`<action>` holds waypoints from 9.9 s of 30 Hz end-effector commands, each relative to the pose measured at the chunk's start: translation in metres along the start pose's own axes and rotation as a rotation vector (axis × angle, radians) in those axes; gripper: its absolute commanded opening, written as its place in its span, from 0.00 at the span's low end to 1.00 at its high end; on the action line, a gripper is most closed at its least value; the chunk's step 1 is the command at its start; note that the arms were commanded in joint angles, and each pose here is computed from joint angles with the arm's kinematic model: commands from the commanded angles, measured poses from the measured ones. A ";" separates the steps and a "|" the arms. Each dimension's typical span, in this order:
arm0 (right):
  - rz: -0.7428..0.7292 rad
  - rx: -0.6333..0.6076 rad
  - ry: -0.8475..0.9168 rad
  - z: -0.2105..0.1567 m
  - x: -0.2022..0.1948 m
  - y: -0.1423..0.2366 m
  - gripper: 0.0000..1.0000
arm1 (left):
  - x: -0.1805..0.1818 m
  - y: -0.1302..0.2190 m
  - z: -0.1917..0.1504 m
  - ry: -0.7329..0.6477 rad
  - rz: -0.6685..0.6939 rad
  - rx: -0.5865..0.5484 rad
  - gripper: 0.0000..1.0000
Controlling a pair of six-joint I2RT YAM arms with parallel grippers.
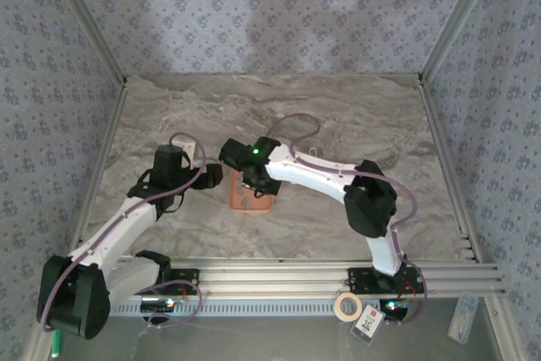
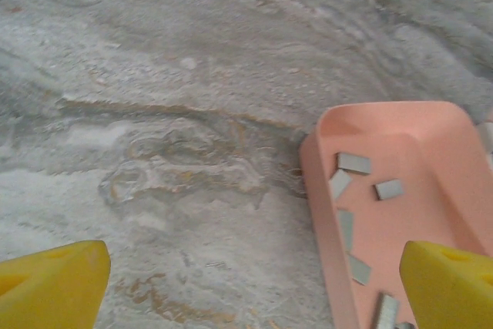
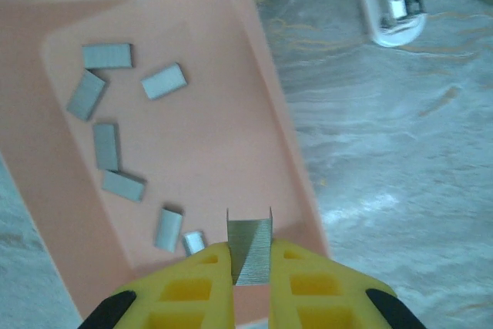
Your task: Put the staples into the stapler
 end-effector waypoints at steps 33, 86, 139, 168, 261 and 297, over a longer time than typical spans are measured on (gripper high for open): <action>0.013 0.386 0.333 -0.043 -0.161 -0.081 0.22 | -0.018 -0.003 -0.003 -0.110 -0.197 -0.033 0.95; -0.089 0.491 0.445 -0.020 -0.149 -0.090 0.22 | -0.018 -0.005 -0.005 -0.113 -0.206 -0.018 0.95; 0.100 -0.127 0.158 0.075 -0.088 -0.067 0.18 | -0.037 -0.062 0.043 -0.237 -0.241 -0.204 0.97; 0.012 -0.064 0.236 0.063 -0.088 -0.089 0.19 | -0.038 -0.063 0.040 -0.252 -0.240 -0.192 0.98; 0.471 -0.134 -0.426 0.007 -0.144 -0.083 0.30 | -0.217 -0.188 0.014 -0.400 -0.807 0.550 0.63; 0.460 -0.209 -0.419 0.005 -0.160 -0.062 0.28 | -0.222 -0.149 -0.001 -0.527 -0.905 0.599 0.61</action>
Point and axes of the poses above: each hand's point on the last joint's axis, 136 mm out from that joint toward the fingers, its own y axis back along the fingers, its own x axis along the line the jaws close on, z = x × y, the point moved 8 cm from there along y, back along the fingers, and after that the axes turned 10 degrees about y, right-handed, at the moved point
